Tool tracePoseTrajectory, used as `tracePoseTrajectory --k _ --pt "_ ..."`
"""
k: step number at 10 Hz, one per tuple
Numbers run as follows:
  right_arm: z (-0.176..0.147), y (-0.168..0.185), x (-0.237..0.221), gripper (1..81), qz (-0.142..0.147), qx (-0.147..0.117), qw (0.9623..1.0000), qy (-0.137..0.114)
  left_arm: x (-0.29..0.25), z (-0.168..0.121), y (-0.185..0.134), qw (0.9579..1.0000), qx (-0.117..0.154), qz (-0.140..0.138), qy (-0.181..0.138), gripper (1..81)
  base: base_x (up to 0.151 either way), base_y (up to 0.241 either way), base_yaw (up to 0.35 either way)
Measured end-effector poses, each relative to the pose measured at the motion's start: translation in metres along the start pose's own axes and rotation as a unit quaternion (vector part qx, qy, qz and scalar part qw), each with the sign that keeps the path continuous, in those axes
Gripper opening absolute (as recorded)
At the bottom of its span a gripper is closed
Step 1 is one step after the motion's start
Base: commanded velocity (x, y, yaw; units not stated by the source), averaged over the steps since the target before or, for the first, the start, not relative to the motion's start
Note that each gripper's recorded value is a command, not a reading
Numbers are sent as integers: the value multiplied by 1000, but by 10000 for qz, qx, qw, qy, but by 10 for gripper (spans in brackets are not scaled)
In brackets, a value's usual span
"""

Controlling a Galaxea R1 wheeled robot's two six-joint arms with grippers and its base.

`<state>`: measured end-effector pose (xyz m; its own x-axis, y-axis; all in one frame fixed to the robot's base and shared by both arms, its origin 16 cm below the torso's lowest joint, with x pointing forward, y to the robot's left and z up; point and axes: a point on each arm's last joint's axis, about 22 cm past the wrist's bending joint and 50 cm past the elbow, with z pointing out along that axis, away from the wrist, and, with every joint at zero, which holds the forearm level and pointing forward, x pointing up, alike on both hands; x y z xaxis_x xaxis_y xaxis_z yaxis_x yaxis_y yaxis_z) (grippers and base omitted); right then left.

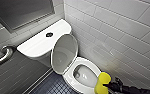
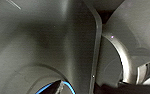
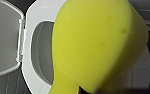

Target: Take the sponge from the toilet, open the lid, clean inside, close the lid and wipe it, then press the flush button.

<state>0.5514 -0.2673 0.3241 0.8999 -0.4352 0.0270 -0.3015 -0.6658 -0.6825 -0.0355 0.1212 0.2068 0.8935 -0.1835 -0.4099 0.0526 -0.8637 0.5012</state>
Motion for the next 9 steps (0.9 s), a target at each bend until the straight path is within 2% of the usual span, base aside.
tracePoseTrajectory --k 3,7,9 --pt "-22 18 -45 10 303 -81 9994 -140 0 0 0 10000 -1 0 7 811 0 0 0" --pt "-46 4 -97 10 593 89 9972 -440 0 0 0 10000 -1 4 8 811 0 0 0" --pt "-79 -2 -97 10 618 94 9973 -381 0 0 0 10000 -1 8 8 811 0 0 0"
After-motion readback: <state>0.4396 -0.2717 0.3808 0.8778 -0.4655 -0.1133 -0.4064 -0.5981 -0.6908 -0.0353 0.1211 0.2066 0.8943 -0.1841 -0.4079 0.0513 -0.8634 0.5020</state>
